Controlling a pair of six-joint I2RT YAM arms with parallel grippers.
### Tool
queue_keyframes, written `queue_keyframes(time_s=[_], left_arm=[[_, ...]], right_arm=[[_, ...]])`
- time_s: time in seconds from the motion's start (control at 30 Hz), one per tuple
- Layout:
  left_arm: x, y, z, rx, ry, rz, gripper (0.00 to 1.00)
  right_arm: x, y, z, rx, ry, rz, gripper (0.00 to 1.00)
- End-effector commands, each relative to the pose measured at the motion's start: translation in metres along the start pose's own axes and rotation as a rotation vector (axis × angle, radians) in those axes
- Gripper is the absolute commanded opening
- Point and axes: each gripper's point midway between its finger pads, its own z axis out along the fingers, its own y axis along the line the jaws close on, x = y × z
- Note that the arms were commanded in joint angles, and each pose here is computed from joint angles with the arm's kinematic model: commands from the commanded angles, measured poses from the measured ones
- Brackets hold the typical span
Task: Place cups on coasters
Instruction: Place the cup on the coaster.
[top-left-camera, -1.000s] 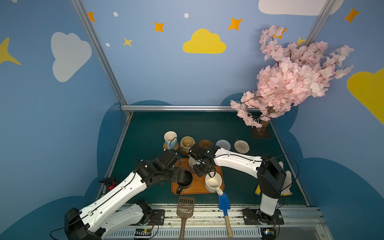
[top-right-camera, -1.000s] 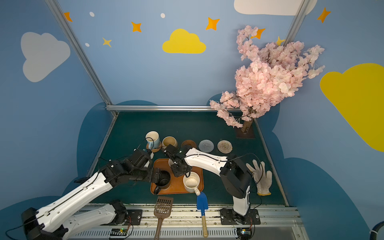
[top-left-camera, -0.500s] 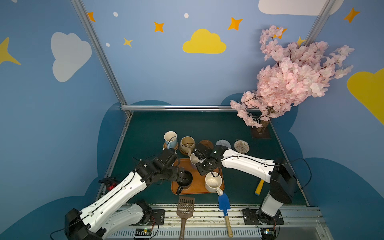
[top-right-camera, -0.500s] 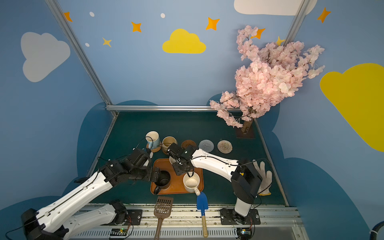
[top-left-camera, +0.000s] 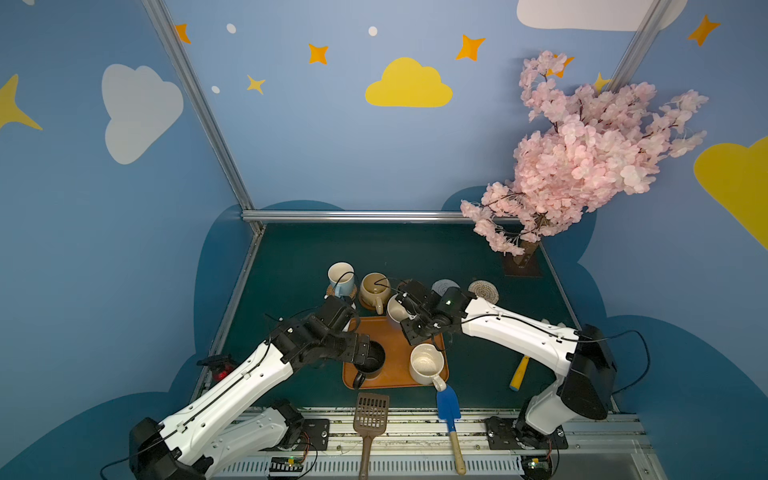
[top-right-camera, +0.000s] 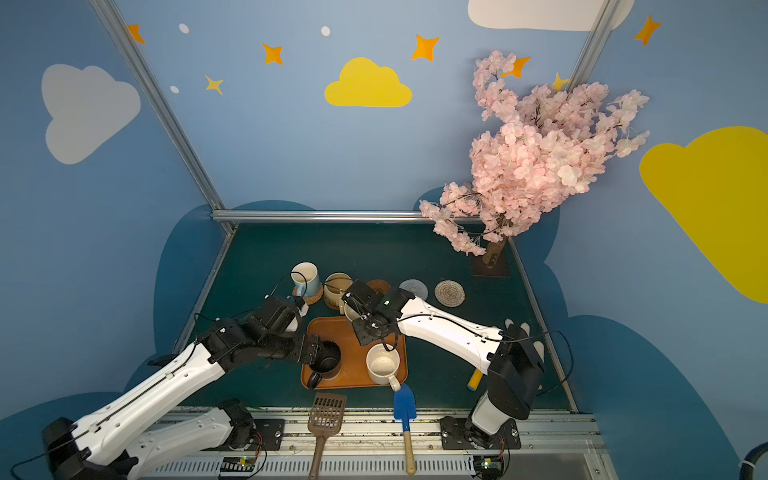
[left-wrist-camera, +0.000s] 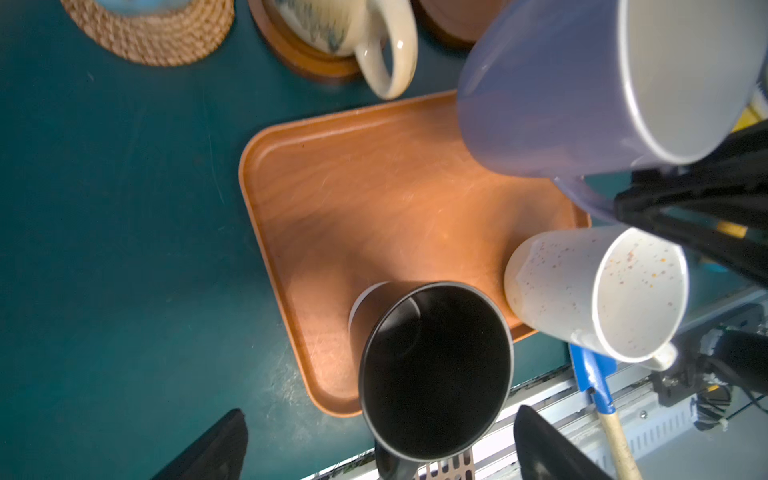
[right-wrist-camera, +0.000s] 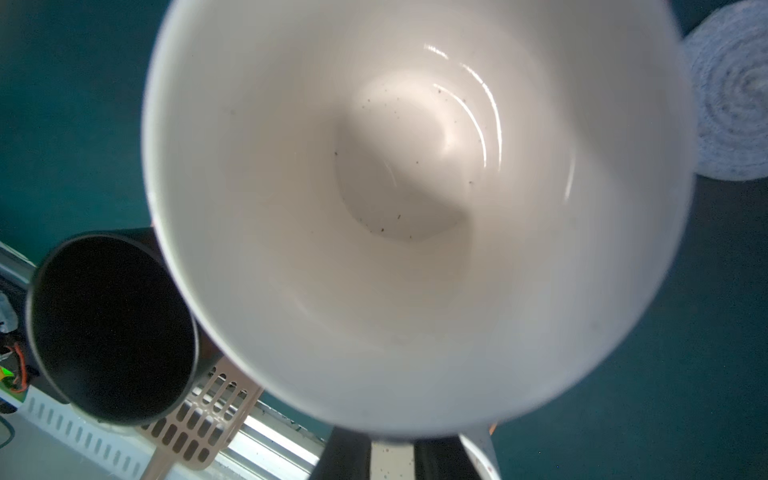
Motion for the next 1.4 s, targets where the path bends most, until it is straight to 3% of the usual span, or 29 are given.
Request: queue_keyframes(time_s=[0.0, 0.27, 0.47, 1.03, 1.37], left_arm=[[0.006, 0.005, -0.003, -0.008, 0.007, 0.009, 1.00], [0.009, 0.000, -0.003, 0.023, 0.017, 0.010, 0.99], [0.006, -0.009, -0.006, 0.063, 0.012, 0.027, 0.98], [0.008, -0.004, -0.006, 0.036, 0.015, 0.034, 0.98], [0.007, -0.006, 0.000, 0.035, 0.030, 0.030, 0.98]], right_arm=[[-0.011, 0.001, 0.000, -0.011, -0.043, 0.016, 0.00], [-0.013, -0.026, -0.003, -0.002, -0.040, 0.108, 0.00], [-0.034, -0.060, 0.001, 0.021, -0.031, 0.173, 0.00], [-0.092, -0.094, 0.046, 0.078, 0.013, 0.179, 0.00], [-0.101, -0.102, 0.066, 0.104, 0.042, 0.174, 0.00]])
